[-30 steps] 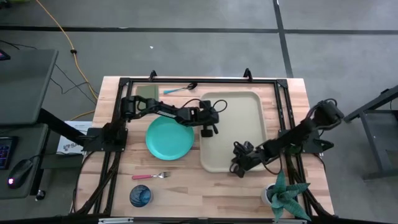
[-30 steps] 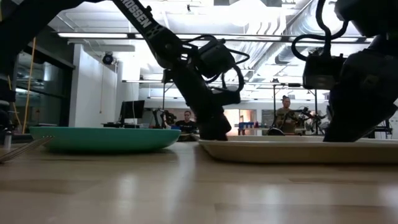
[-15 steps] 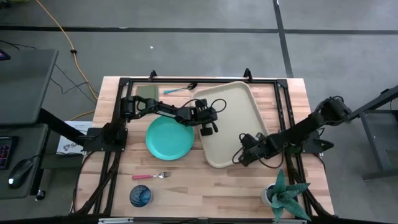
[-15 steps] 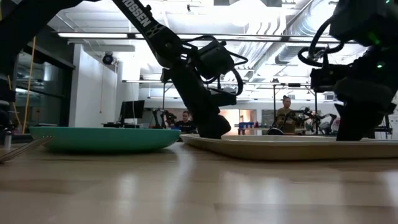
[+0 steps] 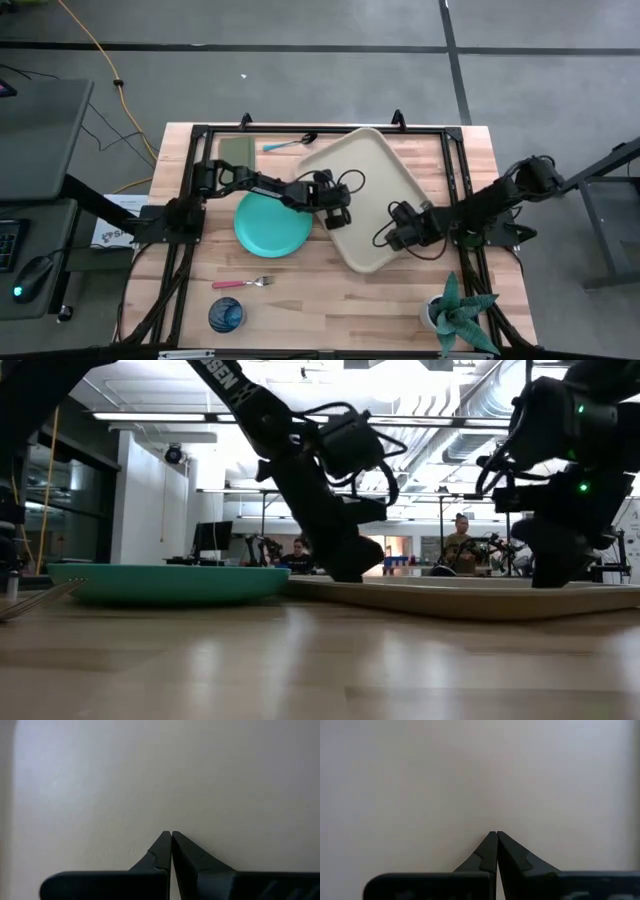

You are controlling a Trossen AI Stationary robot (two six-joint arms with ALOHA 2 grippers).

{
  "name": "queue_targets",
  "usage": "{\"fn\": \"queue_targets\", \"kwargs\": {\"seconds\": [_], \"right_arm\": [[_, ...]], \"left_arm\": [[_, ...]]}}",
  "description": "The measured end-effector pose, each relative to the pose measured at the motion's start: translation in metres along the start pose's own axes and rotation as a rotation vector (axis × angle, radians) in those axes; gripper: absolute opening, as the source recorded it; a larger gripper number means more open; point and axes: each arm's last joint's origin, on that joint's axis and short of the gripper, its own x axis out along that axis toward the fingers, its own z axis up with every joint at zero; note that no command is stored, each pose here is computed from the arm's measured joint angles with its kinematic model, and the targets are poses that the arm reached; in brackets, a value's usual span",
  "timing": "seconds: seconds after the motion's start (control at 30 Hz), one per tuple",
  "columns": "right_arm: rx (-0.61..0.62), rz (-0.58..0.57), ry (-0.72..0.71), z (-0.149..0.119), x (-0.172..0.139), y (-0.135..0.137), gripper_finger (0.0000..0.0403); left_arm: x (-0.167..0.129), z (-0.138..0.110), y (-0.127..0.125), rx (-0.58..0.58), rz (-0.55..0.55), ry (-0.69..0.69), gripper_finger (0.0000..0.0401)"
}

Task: Pick and place plate/cup/fork/spoon on tray
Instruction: Adjust the gray serving tray

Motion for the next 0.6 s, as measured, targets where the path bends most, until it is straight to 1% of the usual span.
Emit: {"fn": "queue_targets", "kwargs": {"seconds": [0.1, 0.2, 0.33, 0.43, 0.5, 0.6], "right_arm": [[-0.002, -0.06, 0.007, 0.0, 0.001, -0.006, 0.0], [-0.005, -0.112, -0.007, 0.001, 0.004, -0.012, 0.0], [0.012, -0.146, -0.011, 0.007, 0.008, -0.017, 0.0], [0.008, -0.175, -0.023, 0.015, 0.012, -0.022, 0.0], [0.005, -0.188, -0.038, 0.021, 0.015, -0.025, 0.0], [-0.007, -0.19, -0.054, 0.032, 0.021, -0.028, 0.0]], "left_arm": [[-0.004, 0.0, -0.013, 0.011, -0.052, -0.007, 0.0], [-0.01, -0.001, -0.027, 0.046, -0.077, -0.016, 0.0], [-0.017, 0.0, -0.046, 0.077, -0.113, -0.051, 0.0], [-0.021, 0.002, -0.058, 0.147, -0.125, -0.105, 0.0], [-0.023, 0.004, -0.063, 0.189, -0.131, -0.139, 0.0], [-0.024, 0.006, -0.068, 0.201, -0.138, -0.18, 0.0]]}}
